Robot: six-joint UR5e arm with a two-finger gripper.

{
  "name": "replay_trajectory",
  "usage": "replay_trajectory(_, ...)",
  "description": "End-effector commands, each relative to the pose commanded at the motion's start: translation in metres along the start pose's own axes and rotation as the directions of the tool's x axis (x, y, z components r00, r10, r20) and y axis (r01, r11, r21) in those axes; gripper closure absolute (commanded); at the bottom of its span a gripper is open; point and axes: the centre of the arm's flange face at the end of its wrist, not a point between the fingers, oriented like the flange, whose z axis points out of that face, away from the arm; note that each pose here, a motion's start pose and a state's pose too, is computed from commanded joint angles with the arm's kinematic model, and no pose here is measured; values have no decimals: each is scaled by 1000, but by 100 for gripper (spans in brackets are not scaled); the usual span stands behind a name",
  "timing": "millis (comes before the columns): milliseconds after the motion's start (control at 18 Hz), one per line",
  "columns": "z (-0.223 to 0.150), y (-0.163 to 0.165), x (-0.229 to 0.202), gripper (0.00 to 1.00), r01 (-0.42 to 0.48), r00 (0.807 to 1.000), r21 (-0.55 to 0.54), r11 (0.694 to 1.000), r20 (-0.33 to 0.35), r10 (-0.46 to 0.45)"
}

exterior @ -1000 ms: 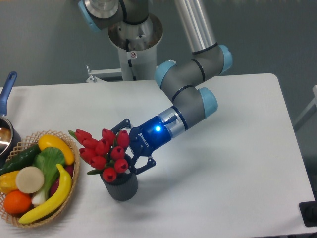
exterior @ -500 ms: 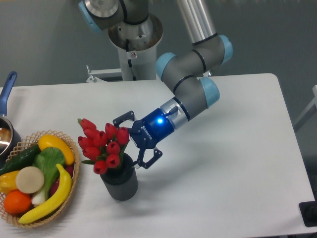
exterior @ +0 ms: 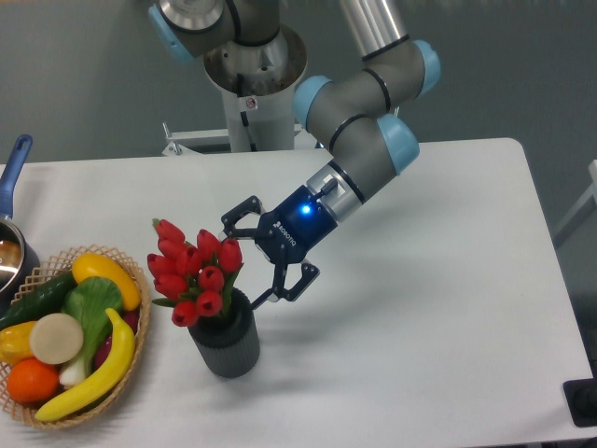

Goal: Insert the flowers into the vase

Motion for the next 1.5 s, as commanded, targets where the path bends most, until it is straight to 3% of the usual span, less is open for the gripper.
replay_trajectory(222, -36, -13, 7, 0, -18, 995, -98, 995, 96, 28)
replay_trajectory(389, -92, -25, 9, 0, -10, 974, -134, 991, 222, 40)
replay_trajectory(500, -128, -40, 12, 0, -26, 948, -185, 982, 307, 83)
replay_trajectory(556, -148, -53, 16, 0, -26, 922, -265, 964, 366, 125)
replay_trajectory(667, -182, -45, 11, 0, 46, 880, -382, 923, 452, 143)
replay_trajectory(778, -196, -49, 13, 0, 65, 860, -424, 903, 483, 164)
replay_trajectory(889, -212, -56, 24, 0, 106, 835, -494, 863, 515, 193)
replay_trajectory(1056, -226, -57, 39, 0, 131, 825, -633, 763, 496, 270)
replay_trajectory(1278, -250, -49, 61, 0, 18, 879, -824, 566, 283, 384)
replay_trajectory(1389, -265, -44, 64, 0, -17, 888, -850, 527, 229, 398)
replay_trajectory(1500, -274, -42, 67, 0, -10, 893, -851, 525, 229, 388)
